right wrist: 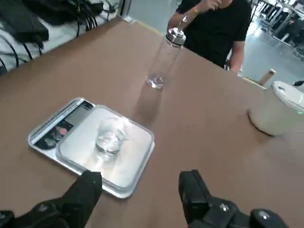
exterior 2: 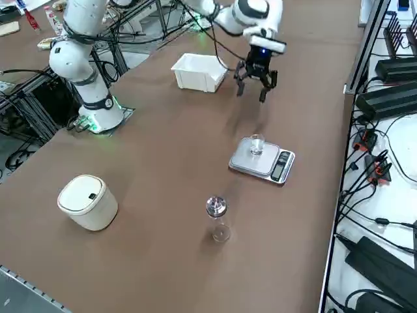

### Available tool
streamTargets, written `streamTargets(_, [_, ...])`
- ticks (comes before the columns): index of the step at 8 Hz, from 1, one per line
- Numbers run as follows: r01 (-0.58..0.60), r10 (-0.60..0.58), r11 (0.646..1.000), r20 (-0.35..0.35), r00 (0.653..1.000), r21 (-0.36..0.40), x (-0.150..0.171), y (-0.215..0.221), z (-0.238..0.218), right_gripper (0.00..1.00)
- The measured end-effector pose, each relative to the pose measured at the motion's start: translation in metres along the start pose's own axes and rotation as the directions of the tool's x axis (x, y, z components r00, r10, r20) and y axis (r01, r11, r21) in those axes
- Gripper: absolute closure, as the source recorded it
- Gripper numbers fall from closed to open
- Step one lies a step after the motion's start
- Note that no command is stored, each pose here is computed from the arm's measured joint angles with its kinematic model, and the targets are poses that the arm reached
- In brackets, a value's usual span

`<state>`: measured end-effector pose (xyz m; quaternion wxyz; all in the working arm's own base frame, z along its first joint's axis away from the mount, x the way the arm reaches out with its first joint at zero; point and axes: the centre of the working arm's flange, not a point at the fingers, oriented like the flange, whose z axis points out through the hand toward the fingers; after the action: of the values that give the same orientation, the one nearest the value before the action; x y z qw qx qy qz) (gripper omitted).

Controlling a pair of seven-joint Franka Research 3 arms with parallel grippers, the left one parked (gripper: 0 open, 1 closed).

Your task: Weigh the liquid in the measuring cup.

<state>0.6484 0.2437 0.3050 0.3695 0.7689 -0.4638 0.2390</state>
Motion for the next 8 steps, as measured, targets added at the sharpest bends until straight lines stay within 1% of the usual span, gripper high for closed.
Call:
streamTargets(1, [0.066, -0.066, 0.998, 0.052, 0.996, -0.001, 0.019, 0.010, -0.015, 0.00])
streamTargets(2, [0.141, -0.141, 0.990, 0.083, 0.987, 0.005, 0.038, 0.022, -0.029, 0.00])
streamTargets(3, [0.233, -0.234, 0.972, 0.109, 0.966, 0.023, 0.056, 0.035, -0.041, 0.00])
streamTargets(4, [0.329, -0.334, 0.943, 0.134, 0.933, 0.053, 0.077, 0.047, -0.050, 0.00])
streamTargets(5, [0.419, -0.432, 0.902, 0.171, 0.886, 0.106, 0.107, 0.061, -0.054, 0.00])
streamTargets(6, [0.492, -0.523, 0.851, 0.216, 0.825, 0.183, 0.143, 0.079, -0.052, 0.00])
streamTargets(7, [0.538, -0.605, 0.793, 0.260, 0.753, 0.285, 0.184, 0.101, -0.044, 0.00])
streamTargets(8, [0.569, -0.681, 0.724, 0.270, 0.681, 0.390, 0.224, 0.125, -0.035, 0.00])
